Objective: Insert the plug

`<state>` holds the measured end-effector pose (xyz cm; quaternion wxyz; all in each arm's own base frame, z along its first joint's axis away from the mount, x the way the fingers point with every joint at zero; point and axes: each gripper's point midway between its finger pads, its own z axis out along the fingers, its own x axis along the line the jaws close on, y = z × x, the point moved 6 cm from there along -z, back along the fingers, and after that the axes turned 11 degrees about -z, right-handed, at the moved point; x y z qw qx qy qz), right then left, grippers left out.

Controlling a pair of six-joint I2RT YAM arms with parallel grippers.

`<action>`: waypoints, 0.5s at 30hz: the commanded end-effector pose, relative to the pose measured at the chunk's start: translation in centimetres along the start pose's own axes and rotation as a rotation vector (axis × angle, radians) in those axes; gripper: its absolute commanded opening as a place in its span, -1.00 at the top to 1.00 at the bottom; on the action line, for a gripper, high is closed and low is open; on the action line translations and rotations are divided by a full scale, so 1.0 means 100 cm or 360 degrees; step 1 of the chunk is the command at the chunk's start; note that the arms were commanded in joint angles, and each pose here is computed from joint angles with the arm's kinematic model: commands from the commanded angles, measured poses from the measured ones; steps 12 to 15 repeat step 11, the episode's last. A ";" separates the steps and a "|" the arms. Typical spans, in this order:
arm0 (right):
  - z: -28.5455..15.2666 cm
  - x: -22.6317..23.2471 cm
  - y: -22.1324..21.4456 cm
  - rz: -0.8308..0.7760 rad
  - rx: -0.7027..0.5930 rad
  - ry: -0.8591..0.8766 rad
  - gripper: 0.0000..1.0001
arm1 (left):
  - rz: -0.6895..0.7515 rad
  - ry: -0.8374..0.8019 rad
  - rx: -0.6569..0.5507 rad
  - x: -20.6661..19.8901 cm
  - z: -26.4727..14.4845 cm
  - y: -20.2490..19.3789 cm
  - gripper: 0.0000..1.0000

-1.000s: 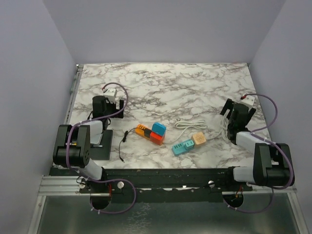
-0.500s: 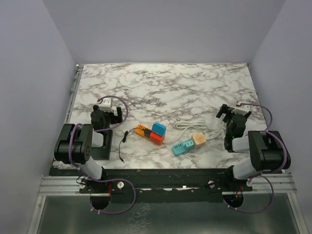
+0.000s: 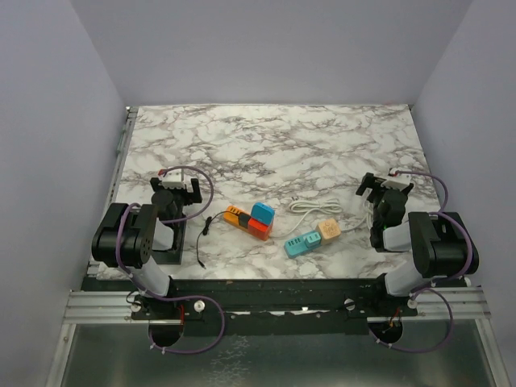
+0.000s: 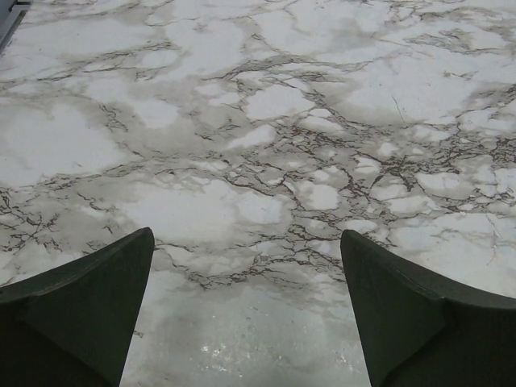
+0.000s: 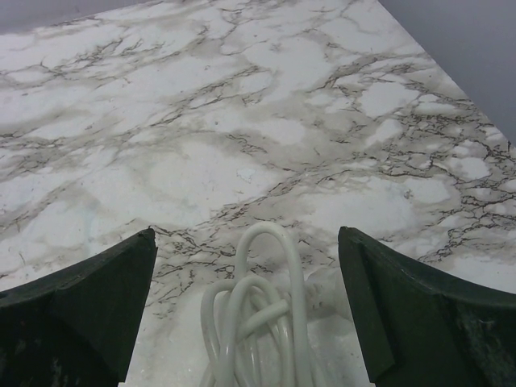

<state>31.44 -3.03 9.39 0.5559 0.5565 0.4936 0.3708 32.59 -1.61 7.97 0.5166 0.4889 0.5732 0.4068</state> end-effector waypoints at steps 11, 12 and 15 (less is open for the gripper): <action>0.001 0.000 0.012 -0.0005 -0.0113 0.0015 -1.00 | -0.0014 0.0048 -0.0076 0.002 0.002 0.008 -0.98; 0.001 0.000 0.012 -0.0005 -0.0113 0.0015 -1.00 | -0.0014 0.0048 -0.0076 0.002 0.002 0.008 -0.98; 0.001 0.000 0.012 -0.0005 -0.0113 0.0015 -1.00 | -0.0014 0.0048 -0.0076 0.002 0.002 0.008 -0.98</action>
